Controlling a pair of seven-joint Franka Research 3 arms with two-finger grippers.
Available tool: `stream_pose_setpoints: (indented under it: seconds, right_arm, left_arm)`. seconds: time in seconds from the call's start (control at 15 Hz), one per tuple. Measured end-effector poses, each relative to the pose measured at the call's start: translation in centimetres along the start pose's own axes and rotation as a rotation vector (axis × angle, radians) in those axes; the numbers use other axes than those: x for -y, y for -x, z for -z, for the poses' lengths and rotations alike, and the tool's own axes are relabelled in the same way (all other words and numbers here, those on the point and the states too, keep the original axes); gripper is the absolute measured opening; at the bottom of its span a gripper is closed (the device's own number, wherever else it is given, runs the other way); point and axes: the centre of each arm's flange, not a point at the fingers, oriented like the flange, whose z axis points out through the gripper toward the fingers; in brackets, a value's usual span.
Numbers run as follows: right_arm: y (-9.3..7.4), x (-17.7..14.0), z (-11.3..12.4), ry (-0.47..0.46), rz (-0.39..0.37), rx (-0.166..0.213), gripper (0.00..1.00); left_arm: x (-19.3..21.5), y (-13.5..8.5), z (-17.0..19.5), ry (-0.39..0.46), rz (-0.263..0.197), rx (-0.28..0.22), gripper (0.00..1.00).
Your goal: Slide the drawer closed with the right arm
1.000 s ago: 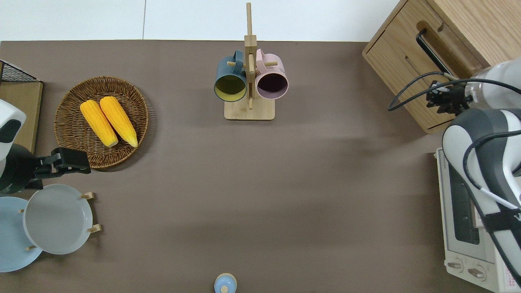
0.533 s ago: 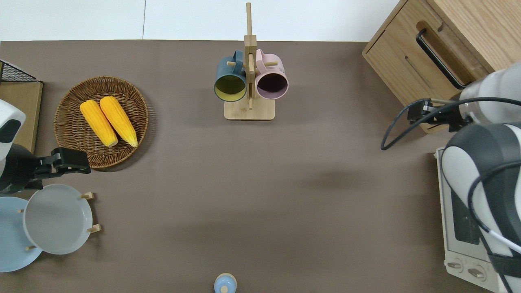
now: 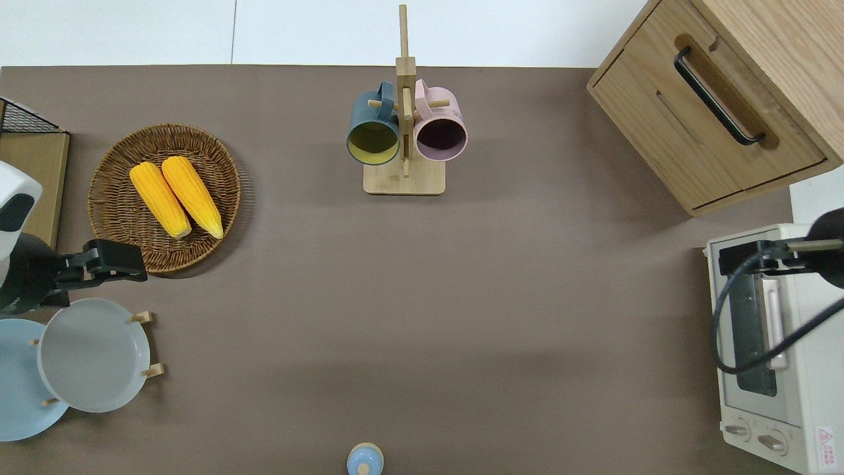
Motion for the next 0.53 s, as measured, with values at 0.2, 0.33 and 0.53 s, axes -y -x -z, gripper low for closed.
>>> stream_pose_setpoints:
  seconds: [0.2,0.33,0.53]
  right_arm:
    - [0.5,-0.4,0.2,-0.015,0.009,0.012,0.98]
    - [0.6,0.0,-0.1,-0.015,0.015,0.028,0.98]
    - [0.7,1.0,-0.1,-0.016,0.035,0.034,0.98]
  left_arm:
    - [0.0,0.0,0.0,0.0,0.0,0.0,1.0]
    - [0.0,0.0,0.0,0.0,0.0,0.0,1.0]
    - [0.0,0.0,0.0,0.0,0.0,0.0,1.0]
